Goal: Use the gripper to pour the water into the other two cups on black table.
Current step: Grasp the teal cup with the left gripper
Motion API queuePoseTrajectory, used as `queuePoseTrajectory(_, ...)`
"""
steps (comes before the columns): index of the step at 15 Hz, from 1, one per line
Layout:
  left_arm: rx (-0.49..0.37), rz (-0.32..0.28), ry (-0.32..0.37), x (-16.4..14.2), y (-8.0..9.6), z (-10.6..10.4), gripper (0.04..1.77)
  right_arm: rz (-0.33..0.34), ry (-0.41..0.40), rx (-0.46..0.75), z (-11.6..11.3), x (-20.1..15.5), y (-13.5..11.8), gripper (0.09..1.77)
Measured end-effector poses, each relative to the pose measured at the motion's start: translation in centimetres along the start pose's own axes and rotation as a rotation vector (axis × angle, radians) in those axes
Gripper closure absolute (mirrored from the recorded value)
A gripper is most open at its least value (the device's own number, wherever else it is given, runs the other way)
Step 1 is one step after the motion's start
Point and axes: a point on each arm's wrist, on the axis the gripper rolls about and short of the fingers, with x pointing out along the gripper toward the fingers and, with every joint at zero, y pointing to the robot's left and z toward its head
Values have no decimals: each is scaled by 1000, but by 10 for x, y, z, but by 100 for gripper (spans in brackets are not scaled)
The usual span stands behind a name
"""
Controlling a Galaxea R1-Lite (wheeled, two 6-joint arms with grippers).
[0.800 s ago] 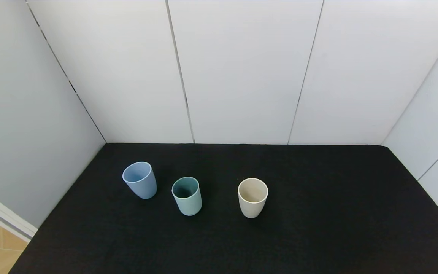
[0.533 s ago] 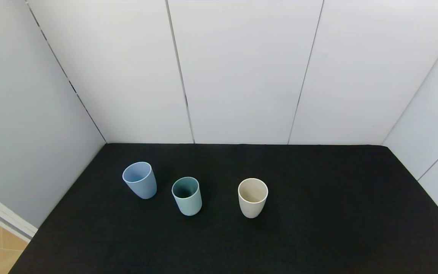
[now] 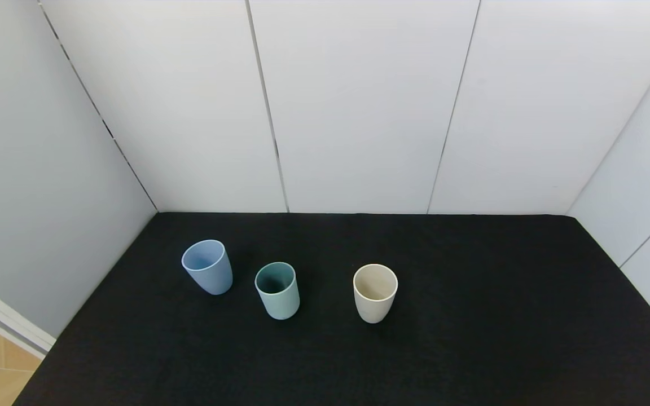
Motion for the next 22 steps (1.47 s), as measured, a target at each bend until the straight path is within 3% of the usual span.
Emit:
queuePoseTrajectory(2, -9, -18, -10, -2, 0, 6, 9, 0, 0, 0, 0, 0, 0, 15)
queuePoseTrajectory(6, -88, -126, -13, -5, 0, 36, 9, 0, 0, 0, 0, 0, 0, 15)
queuePoseTrajectory(8, -97, -198, 48, 4, 1, 49, 9, 0, 0, 0, 0, 0, 0, 15)
queuePoseTrajectory(13, -65, -402, 295, 60, -3, 66, 9, 0, 0, 0, 0, 0, 0, 15)
queuePoseTrajectory(15, -36, -436, 367, 94, -9, 66, 9, 0, 0, 0, 0, 0, 0, 15)
queuePoseTrajectory(18, 21, -440, 448, 144, -22, 55, 9, 0, 0, 0, 0, 0, 0, 15)
queuePoseTrajectory(22, 65, -469, 475, 190, -42, 35, 9, 0, 0, 0, 0, 0, 0, 15)
